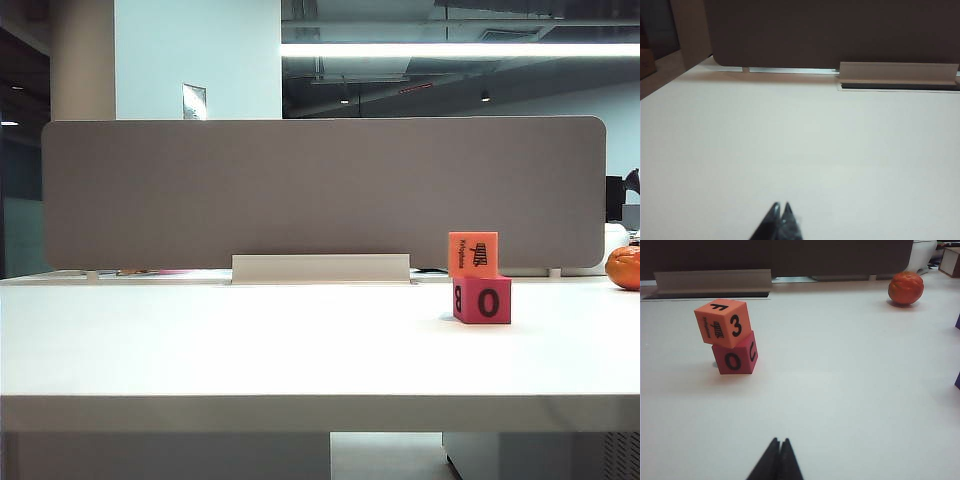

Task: Stack one letter block on top of another letter block.

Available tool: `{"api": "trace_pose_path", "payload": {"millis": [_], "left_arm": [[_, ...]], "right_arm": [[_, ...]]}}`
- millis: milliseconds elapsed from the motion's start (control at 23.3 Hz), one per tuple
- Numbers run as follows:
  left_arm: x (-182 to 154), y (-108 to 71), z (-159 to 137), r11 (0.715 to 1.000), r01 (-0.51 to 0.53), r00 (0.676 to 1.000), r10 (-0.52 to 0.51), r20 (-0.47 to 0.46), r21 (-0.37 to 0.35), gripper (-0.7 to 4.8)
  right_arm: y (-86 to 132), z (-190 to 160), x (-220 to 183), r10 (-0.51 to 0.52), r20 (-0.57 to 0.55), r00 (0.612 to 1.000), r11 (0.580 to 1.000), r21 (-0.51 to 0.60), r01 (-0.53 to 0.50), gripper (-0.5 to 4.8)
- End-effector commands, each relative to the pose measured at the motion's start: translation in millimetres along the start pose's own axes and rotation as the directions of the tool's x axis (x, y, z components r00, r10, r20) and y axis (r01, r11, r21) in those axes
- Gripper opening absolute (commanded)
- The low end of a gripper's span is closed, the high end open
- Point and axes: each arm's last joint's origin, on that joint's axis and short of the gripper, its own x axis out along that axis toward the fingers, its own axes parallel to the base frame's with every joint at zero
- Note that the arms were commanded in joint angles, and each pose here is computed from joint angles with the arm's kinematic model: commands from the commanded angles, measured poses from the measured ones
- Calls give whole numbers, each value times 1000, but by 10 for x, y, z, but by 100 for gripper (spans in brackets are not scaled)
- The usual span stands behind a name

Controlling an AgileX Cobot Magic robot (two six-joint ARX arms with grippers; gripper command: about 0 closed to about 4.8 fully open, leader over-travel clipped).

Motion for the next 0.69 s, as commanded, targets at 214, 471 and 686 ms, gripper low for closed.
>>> {"api": "trace_pose_path", "payload": {"millis": [214, 471, 686], "left_arm": [[-1, -3, 16, 1000, 11, 1000, -11, 9, -3, -6], [-1, -3, 16, 1000, 11, 1000, -11, 9, -3, -6], [-1, -3, 16, 1000, 11, 1000, -11, 9, -3, -6]], "right_arm": [[0, -5, 4, -1, 9, 1000, 1000, 1, 1, -1], [0, -5, 4, -1, 9, 1000, 1000, 1, 1, -1], [1, -5, 4, 0, 9, 1000, 1000, 1, 0, -1]]}}
